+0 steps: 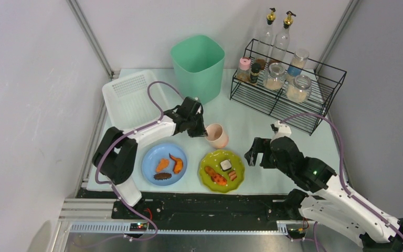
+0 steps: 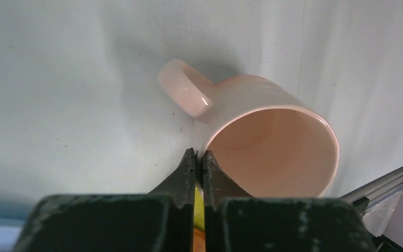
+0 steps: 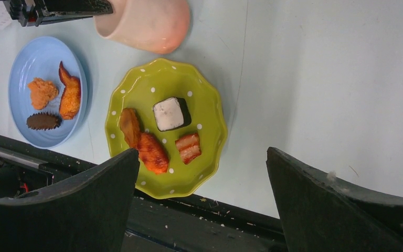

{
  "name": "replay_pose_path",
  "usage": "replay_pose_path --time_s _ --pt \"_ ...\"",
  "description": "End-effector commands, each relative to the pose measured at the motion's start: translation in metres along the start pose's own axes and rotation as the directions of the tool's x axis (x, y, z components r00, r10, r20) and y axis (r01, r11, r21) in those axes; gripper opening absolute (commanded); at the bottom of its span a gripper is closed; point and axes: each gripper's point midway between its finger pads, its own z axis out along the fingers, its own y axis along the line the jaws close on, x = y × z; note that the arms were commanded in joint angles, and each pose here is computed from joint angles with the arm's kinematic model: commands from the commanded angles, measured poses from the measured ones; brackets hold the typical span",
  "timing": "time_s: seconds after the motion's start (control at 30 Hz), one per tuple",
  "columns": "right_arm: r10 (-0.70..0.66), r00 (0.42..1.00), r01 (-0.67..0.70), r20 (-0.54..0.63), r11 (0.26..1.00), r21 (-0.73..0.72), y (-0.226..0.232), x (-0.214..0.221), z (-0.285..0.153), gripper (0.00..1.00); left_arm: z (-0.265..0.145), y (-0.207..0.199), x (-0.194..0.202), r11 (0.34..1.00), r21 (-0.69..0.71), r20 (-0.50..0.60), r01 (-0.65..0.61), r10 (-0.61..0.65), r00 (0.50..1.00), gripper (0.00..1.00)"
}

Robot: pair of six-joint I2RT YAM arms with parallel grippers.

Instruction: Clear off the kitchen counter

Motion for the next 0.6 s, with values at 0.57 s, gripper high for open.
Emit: replay_pose_path --time_s 0.57 --pt "0.018 1.0 -0.018 0.003 1.0 0.009 0.001 0.003 0.004 0.95 -0.109 -0.032 -0.076 0.993 0.117 0.253 -0.029 -0.001 0.968 0.0"
